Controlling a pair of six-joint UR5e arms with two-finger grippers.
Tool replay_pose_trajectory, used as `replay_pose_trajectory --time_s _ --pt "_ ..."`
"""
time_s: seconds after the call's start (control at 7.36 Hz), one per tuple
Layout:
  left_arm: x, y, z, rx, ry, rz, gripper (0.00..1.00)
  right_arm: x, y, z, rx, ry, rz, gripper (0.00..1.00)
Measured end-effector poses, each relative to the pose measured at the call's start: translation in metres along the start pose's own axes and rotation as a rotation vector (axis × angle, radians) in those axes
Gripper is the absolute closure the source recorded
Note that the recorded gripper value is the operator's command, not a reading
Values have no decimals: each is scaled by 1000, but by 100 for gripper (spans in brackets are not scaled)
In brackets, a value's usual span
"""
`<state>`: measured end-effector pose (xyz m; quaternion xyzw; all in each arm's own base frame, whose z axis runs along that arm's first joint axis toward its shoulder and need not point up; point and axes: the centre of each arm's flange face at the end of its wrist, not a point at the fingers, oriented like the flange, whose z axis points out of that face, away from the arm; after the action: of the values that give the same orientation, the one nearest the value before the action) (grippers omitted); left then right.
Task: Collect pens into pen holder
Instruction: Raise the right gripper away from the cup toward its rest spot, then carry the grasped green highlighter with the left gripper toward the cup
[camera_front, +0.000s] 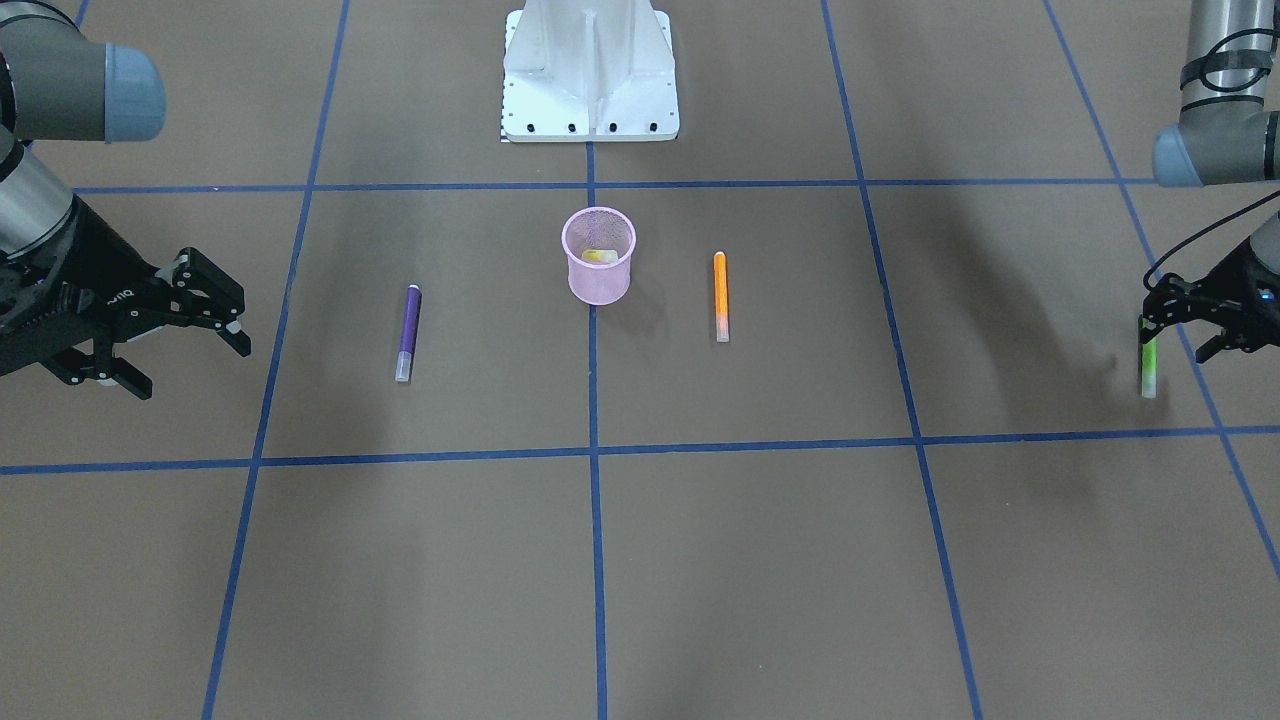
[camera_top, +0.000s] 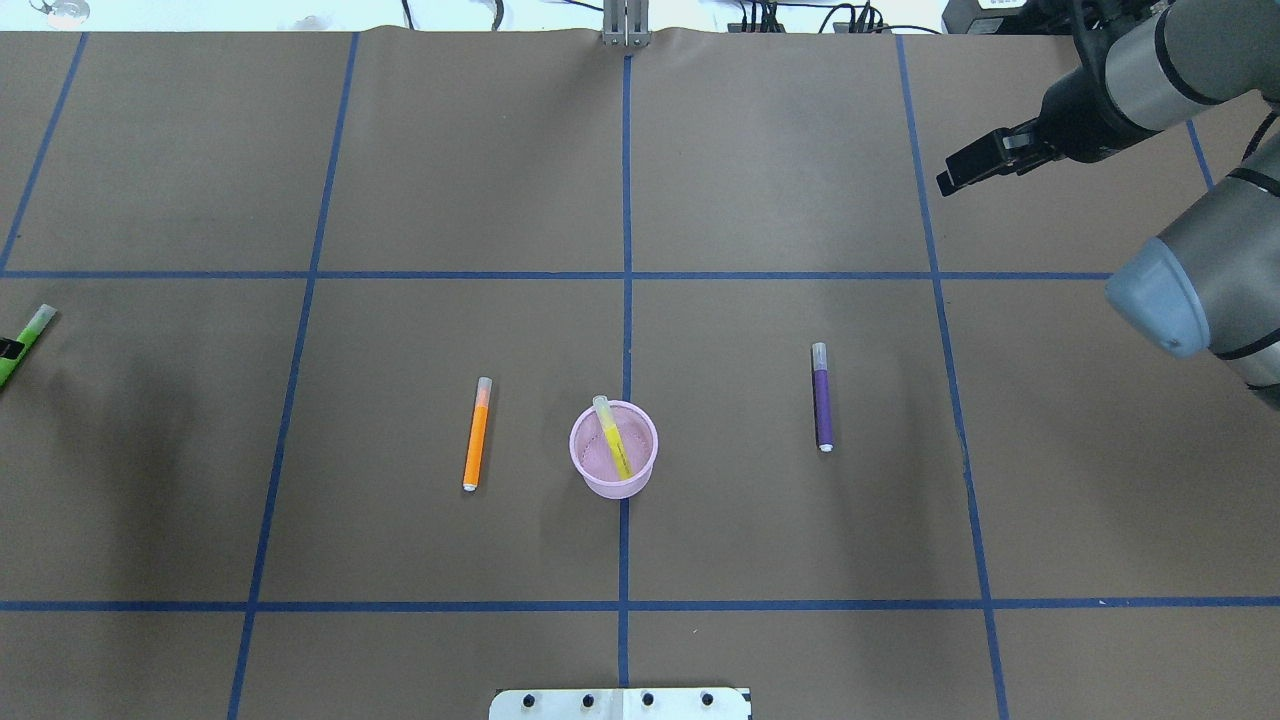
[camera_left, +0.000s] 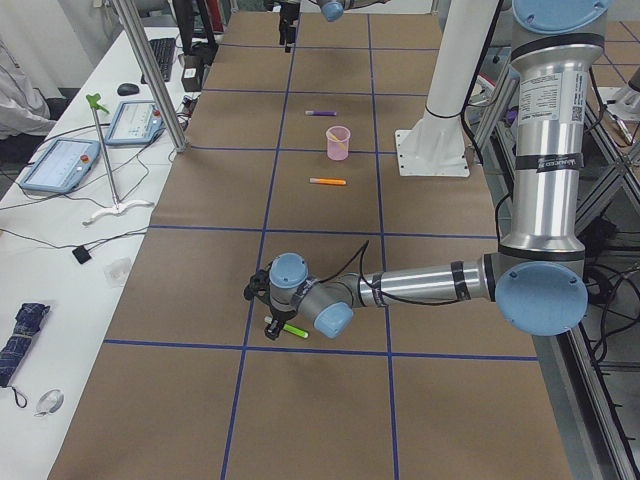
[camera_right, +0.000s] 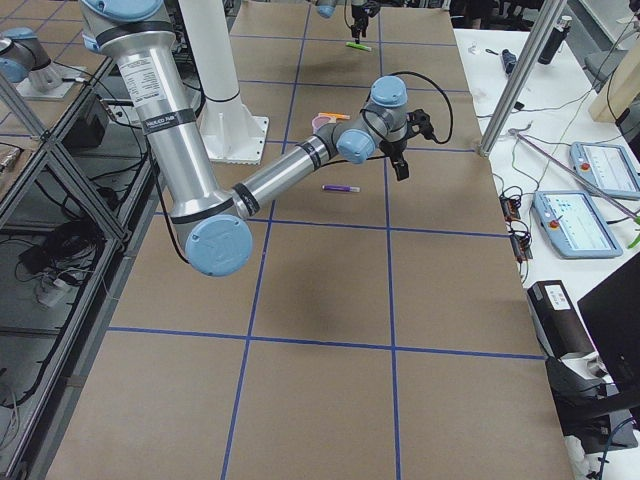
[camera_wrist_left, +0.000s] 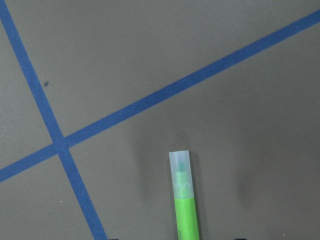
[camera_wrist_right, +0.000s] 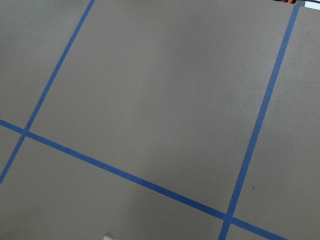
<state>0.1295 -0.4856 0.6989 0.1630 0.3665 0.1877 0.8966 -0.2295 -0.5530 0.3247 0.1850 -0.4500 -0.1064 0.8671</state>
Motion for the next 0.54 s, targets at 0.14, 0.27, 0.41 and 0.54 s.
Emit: replay_pose_trajectory --time_s 0.14,0.27,0.41,0.54 --pt "2 -4 3 -3 2 4 33 1 1 1 -2 1 2 0" --pt "2 -8 8 -8 4 3 33 3 2 2 -3 2 3 0" --pt "2 -11 12 -12 5 0 36 4 3 2 -4 3 4 0" --pt "1 -12 14 -14 5 -5 40 4 3 2 -5 4 5 0"
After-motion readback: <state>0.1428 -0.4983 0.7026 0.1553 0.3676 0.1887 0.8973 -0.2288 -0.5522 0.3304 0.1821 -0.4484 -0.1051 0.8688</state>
